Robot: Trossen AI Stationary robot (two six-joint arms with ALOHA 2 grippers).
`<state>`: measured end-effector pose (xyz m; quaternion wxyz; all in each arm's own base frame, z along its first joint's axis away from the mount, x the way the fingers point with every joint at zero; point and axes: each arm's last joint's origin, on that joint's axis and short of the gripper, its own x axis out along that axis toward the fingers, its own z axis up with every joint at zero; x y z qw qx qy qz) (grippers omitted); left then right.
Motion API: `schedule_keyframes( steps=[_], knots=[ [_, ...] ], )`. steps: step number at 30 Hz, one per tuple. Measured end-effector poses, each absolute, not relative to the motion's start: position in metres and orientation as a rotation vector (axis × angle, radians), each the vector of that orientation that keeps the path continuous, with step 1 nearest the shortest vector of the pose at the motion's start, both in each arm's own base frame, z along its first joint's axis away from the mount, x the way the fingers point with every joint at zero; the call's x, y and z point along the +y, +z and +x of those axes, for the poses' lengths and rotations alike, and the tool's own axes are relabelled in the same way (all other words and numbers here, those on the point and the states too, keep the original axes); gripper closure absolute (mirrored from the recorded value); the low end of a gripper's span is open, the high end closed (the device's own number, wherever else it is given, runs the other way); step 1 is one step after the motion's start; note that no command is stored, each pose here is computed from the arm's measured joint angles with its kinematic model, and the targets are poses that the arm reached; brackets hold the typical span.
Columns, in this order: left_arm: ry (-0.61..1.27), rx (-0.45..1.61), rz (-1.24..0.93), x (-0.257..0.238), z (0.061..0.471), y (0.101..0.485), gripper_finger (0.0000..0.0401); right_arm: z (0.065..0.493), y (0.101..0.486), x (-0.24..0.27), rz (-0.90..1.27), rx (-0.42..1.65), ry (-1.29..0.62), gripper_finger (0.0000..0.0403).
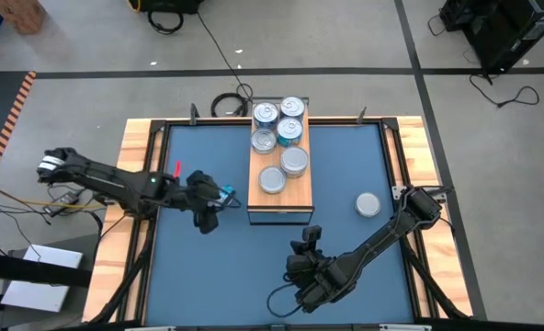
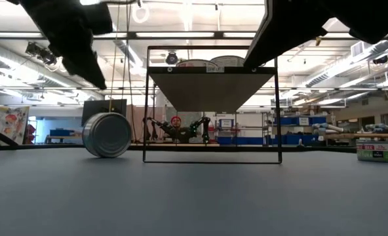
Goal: Stack canned seafood by type on shelf
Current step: Stack the yellow-blue tuna can on top of the other yellow-blue tuna can on the shelf
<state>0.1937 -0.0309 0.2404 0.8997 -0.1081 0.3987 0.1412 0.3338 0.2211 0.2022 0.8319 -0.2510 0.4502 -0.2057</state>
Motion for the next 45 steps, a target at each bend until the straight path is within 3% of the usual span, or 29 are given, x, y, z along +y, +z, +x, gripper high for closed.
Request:
schedule_keyframes(
  steps=[9, 16, 35, 40, 45],
  knots=[
    [0.436, 0.898, -0.269, -0.034, 0.208, 0.218, 0.0106, 0.334, 0.202, 0.221, -0.526, 0.964, -0.429, 0.0389],
    [0.575, 0.858, -0.207, -0.029, 0.215, 0.21, 0.006, 0.334, 0.202, 0.221, -0.522, 0.97, -0.423, 0.0394],
    [0.697, 0.87, -0.216, -0.005, 0.24, 0.187, 0.0065, 0.333, 0.202, 0.221, -0.52, 0.971, -0.425, 0.039],
    [0.725, 0.907, -0.208, 0.001, 0.243, 0.178, 0.0092, 0.333, 0.202, 0.221, -0.521, 0.971, -0.425, 0.0391],
    [0.731, 0.942, -0.193, 0.002, 0.243, 0.173, 0.015, 0.333, 0.202, 0.221, -0.523, 0.973, -0.426, 0.0392]
  ],
)
